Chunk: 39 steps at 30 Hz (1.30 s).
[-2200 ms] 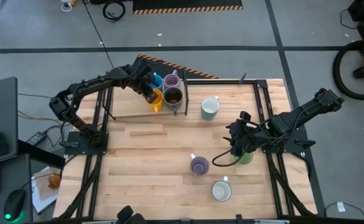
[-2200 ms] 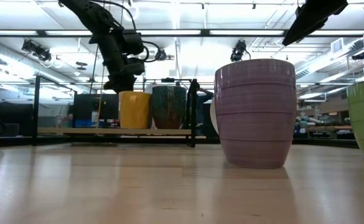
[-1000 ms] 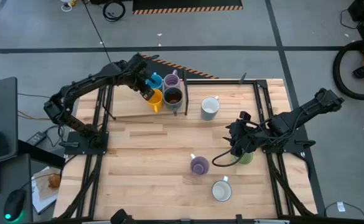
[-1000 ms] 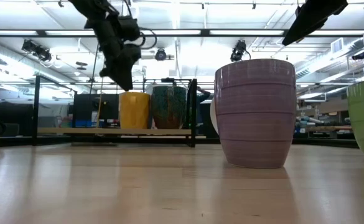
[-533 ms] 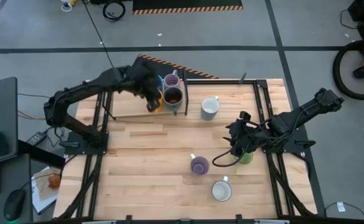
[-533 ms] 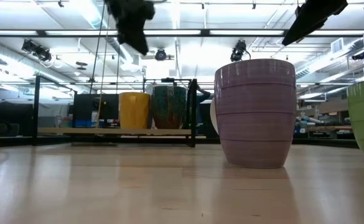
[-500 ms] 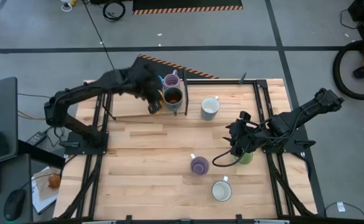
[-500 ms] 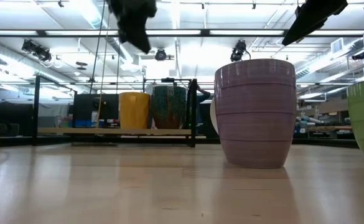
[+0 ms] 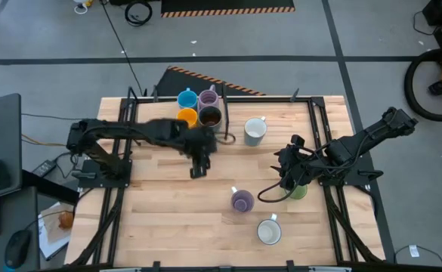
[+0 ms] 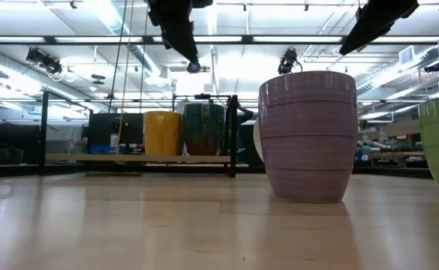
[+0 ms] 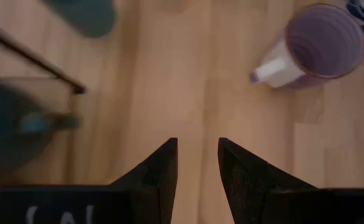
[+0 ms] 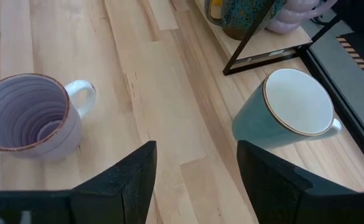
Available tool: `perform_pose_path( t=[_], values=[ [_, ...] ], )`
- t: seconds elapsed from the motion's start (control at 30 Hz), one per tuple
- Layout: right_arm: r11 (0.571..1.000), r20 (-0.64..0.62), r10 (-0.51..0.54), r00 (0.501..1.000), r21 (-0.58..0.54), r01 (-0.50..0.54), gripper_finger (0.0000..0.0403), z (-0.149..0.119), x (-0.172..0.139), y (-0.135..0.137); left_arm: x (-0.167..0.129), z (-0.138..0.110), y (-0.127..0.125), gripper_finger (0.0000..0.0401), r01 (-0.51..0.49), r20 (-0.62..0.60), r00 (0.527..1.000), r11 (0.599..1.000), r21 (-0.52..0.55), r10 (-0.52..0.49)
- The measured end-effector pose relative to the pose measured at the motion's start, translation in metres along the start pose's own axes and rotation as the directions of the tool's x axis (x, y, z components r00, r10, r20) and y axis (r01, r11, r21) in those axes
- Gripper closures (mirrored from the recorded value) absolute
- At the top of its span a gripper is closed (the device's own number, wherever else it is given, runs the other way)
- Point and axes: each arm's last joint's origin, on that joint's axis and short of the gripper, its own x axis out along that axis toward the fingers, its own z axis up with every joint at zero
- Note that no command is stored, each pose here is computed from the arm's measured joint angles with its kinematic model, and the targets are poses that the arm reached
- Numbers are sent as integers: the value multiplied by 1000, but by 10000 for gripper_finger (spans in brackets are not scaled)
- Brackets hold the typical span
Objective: Place coffee mugs
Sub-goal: Put the purple-white mug on the shelf
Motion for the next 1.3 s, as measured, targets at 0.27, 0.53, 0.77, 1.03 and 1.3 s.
perform_pose_path(
  t=[0.27, 0.53, 0.77, 1.03, 1.3],
  values=[
    [1000, 4, 3, 1000, 4, -3, 174, 0, 0, 0, 30, 5, -41, 280, 55, 12, 998, 982, 183, -58],
    [1000, 5, 3, 1000, 4, -3, 174, 1, 0, 0, 50, 12, -81, 280, 89, 113, 984, 931, 355, -137],
    [1000, 12, 7, 1000, 1, -7, 174, 1, 0, 1, 67, 11, -113, 280, 108, 149, 969, 879, 464, -198],
    [1000, 24, 14, 1000, 1, -14, 174, 3, 0, 1, 86, 13, -130, 280, 148, 193, 953, 914, 378, -234],
    [1000, 26, 15, 1000, -1, -15, 174, 3, 0, 1, 82, 24, -134, 280, 233, 296, 906, 940, 248, -303]
  ],
)
